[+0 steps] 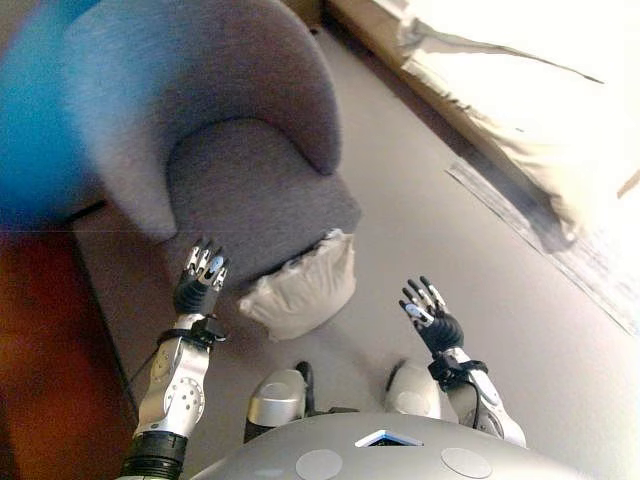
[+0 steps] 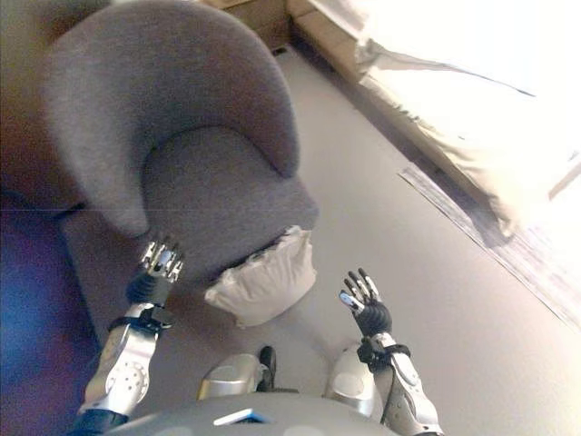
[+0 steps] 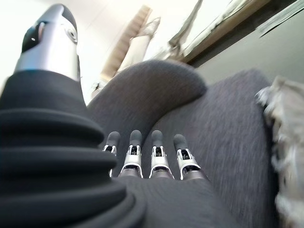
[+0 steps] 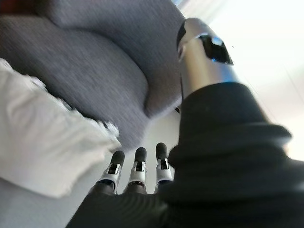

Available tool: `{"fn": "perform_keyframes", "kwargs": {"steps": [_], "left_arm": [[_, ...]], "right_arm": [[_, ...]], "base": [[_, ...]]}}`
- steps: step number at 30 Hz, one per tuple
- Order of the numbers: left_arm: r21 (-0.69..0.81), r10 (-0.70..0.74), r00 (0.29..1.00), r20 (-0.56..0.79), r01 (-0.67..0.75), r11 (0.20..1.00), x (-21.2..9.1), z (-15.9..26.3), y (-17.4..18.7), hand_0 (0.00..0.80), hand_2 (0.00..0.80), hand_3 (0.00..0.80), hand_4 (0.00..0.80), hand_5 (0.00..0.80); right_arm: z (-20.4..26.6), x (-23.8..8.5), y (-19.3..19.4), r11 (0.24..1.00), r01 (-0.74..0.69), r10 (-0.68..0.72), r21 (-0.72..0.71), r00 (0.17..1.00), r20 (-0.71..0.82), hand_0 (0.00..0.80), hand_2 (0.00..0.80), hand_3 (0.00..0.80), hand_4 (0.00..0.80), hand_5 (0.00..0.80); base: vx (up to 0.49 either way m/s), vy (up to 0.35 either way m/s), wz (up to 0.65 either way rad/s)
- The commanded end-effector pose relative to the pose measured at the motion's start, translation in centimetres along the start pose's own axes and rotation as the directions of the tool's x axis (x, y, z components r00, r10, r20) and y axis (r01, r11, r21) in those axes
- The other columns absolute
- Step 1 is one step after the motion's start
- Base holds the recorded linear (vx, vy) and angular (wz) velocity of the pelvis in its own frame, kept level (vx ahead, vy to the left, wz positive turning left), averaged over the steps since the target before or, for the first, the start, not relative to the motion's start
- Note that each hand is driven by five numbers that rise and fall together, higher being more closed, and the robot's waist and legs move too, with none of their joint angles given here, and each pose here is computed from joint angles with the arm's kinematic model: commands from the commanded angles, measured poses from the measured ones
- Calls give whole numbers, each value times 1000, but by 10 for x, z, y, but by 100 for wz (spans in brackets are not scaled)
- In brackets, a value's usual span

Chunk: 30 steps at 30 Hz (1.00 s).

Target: Pick up the cushion and take it to the sofa

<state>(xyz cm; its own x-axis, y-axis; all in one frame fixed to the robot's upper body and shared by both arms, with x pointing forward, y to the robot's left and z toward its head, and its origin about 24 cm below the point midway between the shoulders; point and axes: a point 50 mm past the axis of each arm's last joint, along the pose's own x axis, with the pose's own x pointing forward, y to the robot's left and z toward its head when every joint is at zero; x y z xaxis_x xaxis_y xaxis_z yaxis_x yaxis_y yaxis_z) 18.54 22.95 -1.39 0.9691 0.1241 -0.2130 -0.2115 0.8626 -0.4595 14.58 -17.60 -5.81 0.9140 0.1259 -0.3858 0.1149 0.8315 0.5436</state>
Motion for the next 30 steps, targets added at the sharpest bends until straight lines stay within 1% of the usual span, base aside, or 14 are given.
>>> {"fn": "perform_keyframes", "kwargs": {"steps": [1,5,7,11,13,16,22,26,30], "left_arm": [[35,-70,992,109,66,997,0,28,-10,0,0,0,0,0],[32,-58,993,101,55,998,2,26,-7,0,0,0,0,0],[28,-36,993,108,33,999,0,26,-5,0,0,0,0,0],[-3,6,994,113,-6,1000,0,28,1,0,0,0,0,0],[-47,25,992,123,-20,999,-2,27,2,0,0,0,0,0],[-99,17,995,100,-7,995,-3,19,-3,0,0,0,0,0],[-118,-17,996,83,26,993,-1,10,-10,0,0,0,0,0],[-92,-26,997,71,32,995,-4,9,-8,0,0,0,0,0],[0,-106,993,57,106,994,-4,10,-7,0,0,0,0,0]], "right_arm": [[19,3,0,1000,-27,27,-12,997,72,0,0,0,0,0],[17,1,-7,1000,-19,20,-24,999,43,0,0,0,0,0],[16,1,-7,998,-41,42,-42,999,21,0,0,0,0,0],[22,5,-2,995,-66,66,-77,998,-3,0,0,0,0,0],[25,6,-3,990,-73,72,-121,997,-9,0,0,0,0,0],[34,9,-7,987,-53,58,-152,998,26,0,0,0,0,0],[40,9,-12,978,-23,36,-206,998,60,0,0,0,0,0],[33,5,-10,986,-14,24,-166,998,61,0,0,0,0,0],[33,1,-11,996,37,-26,-81,990,139,0,0,0,0,0]], "base": [[541,-167,33],[494,-248,60],[464,-388,47],[357,-338,6],[268,-283,3],[185,-228,17],[136,-9,54],[140,83,87],[42,124,75]]}}
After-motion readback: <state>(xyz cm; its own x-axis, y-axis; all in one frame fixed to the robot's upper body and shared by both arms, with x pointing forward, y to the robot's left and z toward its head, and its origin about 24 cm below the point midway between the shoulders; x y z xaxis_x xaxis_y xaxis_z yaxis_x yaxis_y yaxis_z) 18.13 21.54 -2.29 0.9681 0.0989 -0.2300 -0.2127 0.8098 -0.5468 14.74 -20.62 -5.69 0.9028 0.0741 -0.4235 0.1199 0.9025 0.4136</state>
